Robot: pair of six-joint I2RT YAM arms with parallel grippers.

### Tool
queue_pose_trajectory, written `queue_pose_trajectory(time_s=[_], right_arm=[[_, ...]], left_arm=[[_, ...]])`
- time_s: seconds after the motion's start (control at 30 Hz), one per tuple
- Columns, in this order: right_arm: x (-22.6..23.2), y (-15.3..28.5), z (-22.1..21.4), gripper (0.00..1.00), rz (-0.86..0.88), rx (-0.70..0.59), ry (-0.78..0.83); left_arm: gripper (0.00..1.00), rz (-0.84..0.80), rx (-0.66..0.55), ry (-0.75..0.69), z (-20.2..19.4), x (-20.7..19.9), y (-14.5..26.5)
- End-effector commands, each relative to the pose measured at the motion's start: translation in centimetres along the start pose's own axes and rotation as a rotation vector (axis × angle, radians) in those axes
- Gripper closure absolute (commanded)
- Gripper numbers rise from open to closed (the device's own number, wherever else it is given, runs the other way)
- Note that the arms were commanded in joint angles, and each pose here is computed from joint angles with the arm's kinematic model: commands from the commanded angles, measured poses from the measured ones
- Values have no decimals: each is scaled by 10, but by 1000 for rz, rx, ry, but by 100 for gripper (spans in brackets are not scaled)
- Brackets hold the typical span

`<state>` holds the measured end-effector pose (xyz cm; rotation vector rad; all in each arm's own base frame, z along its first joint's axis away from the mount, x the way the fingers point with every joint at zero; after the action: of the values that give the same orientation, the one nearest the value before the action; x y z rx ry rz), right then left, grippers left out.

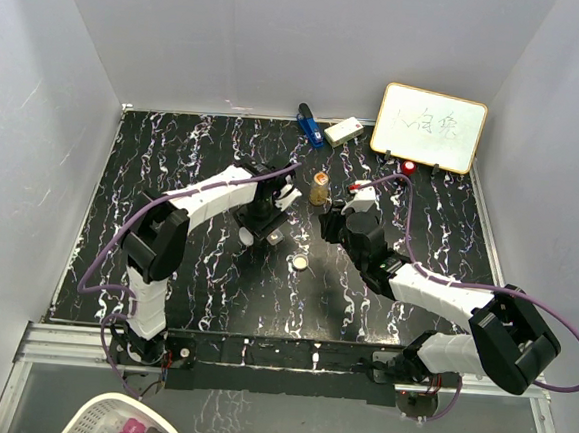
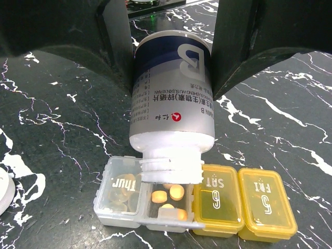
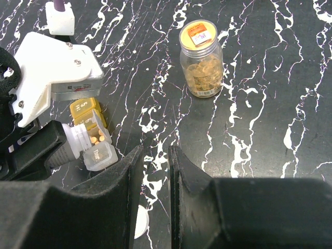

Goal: Sort the pills into containers
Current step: Pour the pill into the pill container.

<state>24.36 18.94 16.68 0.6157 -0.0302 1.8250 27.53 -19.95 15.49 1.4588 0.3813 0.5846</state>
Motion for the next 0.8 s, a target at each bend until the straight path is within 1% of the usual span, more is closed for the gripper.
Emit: queue_pose_trajectory(time_s=[0.0,0.1,0.27,0.43,0.7,0.77], right_arm=[[5,-1,7,77,27,-46,-25],[6,-1,8,77,27,-45,-24],[7,-2,7,77,33,-40,-21],[5,-2,3,77,24,-14,-6],[-9,11,-24,77,45,84,-10],[-12,17,-33,76,72,117,-8]], left_arm=[[100,39,-75,21,-5,1,23],[100,56,-104,29,-7,1,27],[100,85,-190,45,-8,2,39],[100,101,-214,57,-14,1,48],[100,152,-337,102,-28,-1,59],[100,175,-393,116,-33,-2,68]])
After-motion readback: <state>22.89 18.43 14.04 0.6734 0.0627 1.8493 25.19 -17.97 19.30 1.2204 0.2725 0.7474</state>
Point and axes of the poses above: each gripper's point midway between its finger pads, its own y axis back along the fingers, its own x axis along the line the jaws close on, z = x × y, the point moved 9 cm from there along y, back along the fingers, and after that the axes turned 10 degrees about -y, right-handed, at the moved point
